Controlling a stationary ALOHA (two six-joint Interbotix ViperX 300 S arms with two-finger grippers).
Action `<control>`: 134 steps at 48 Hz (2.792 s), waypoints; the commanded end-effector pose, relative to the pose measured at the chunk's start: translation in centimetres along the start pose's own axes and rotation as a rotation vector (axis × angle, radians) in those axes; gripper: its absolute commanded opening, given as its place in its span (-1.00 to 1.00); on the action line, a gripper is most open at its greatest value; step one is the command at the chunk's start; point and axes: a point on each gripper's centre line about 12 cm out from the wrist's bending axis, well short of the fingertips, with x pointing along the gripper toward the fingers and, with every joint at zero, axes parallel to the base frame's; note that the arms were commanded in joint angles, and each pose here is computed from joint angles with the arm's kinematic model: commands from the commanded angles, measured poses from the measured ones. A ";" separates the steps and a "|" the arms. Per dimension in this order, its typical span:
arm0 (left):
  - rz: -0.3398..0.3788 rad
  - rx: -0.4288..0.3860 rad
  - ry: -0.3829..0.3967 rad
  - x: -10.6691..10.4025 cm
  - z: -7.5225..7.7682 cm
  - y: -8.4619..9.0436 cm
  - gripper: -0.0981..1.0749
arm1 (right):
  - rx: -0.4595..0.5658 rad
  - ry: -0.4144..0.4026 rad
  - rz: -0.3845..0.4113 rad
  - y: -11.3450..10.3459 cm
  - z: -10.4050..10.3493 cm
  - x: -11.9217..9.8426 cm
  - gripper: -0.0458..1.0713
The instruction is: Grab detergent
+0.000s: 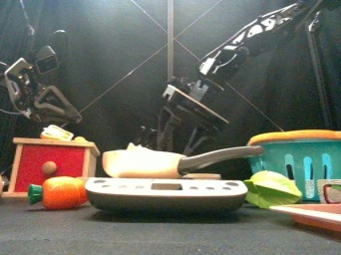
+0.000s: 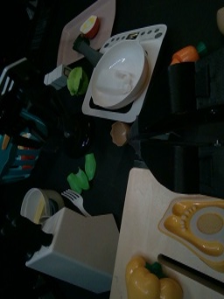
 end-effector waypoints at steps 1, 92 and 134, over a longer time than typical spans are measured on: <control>0.000 0.001 -0.016 0.1 0.6 0.0 0.01 | -0.008 -0.039 0.094 2.1 0.8 -2.5 0.90; 0.001 0.002 -0.016 0.1 0.6 0.0 0.01 | -0.626 0.190 0.102 10.1 -5.9 -1.1 0.89; 0.010 0.000 -0.017 0.1 0.6 0.2 0.01 | -0.598 0.229 0.100 8.8 -7.1 1.0 0.87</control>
